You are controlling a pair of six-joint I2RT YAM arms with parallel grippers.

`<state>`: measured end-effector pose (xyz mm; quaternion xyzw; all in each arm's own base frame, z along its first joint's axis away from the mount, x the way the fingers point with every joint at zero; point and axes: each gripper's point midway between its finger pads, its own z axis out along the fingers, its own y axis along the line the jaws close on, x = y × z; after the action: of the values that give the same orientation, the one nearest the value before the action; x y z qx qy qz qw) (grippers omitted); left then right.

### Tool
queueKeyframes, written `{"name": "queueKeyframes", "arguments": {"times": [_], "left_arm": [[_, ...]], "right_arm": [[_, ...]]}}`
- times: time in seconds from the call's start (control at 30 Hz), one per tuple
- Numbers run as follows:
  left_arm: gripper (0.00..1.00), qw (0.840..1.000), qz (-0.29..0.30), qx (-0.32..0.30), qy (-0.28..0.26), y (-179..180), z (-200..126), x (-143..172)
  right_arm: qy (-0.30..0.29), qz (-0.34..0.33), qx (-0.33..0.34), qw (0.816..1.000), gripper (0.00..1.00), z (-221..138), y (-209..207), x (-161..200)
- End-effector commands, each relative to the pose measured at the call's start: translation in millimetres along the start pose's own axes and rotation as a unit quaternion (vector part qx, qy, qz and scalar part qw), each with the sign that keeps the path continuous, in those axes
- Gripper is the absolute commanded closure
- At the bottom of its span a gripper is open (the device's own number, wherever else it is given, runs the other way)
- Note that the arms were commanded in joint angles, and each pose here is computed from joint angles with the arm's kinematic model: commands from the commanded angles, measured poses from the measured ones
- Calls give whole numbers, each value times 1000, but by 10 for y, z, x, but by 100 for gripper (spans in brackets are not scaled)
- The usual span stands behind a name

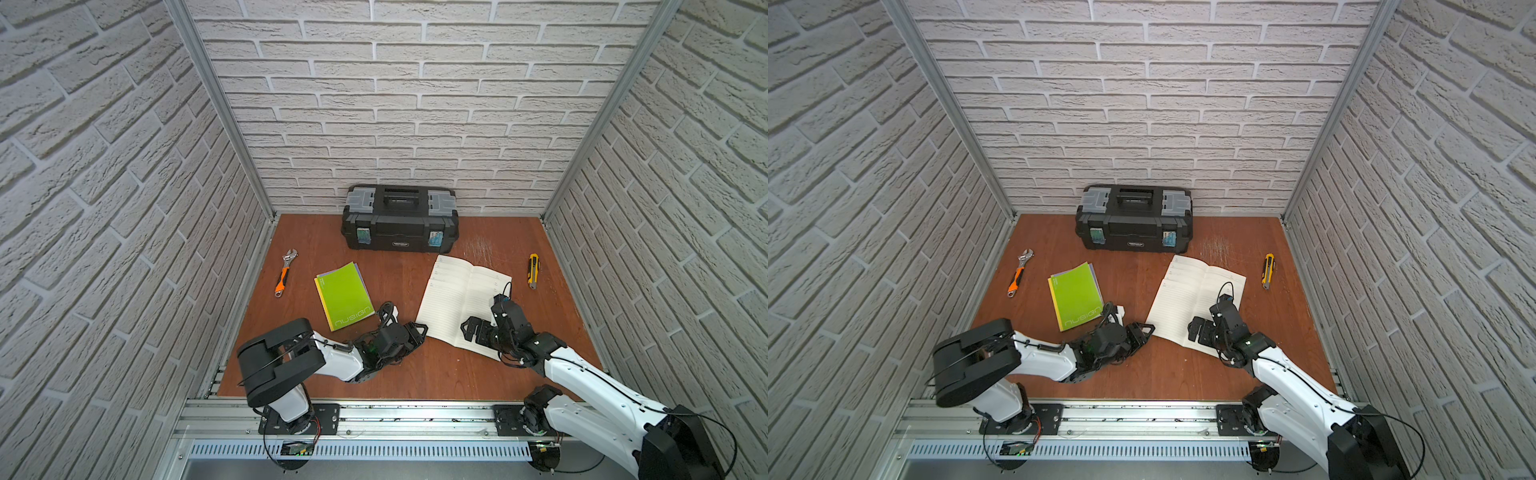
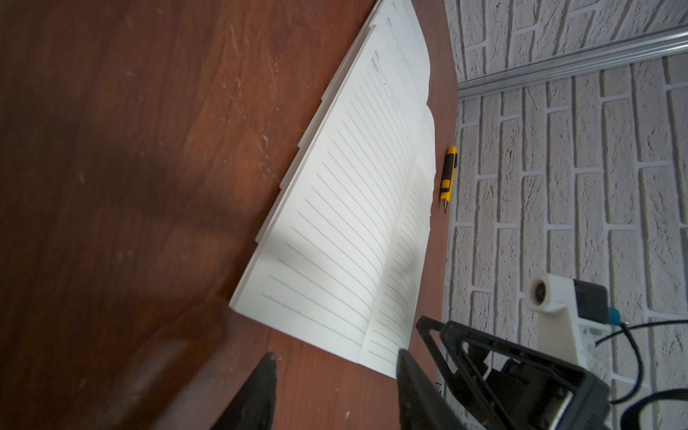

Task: Close the notebook
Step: Close the notebook at the center of the board.

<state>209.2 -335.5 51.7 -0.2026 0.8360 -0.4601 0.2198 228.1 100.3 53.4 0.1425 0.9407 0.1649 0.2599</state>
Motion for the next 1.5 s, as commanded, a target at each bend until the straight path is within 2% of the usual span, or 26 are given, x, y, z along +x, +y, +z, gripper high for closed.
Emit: {"name": "queueKeyframes", "arguments": {"times": [0.0,0.47,0.73,0.9,1.1,1.23,1.47], "left_arm": [[49,997,-38,60,-11,-251,26,-28],[49,996,-56,67,6,-280,108,46],[49,996,-48,70,7,-262,176,75],[53,997,-38,68,5,-245,243,77],[62,996,-33,86,-11,-281,236,31],[79,996,-20,82,-17,-306,204,3],[97,996,-8,82,-19,-355,195,-7]], "right_arm": [[-4,7,-5,1000,0,58,-14,5],[28,16,8,999,0,202,-72,126],[29,14,11,999,0,187,-94,139],[28,11,12,999,0,169,-95,136],[29,9,13,999,0,152,-103,140],[29,8,14,999,0,150,-109,143],[31,8,11,999,0,162,-100,149]]}}
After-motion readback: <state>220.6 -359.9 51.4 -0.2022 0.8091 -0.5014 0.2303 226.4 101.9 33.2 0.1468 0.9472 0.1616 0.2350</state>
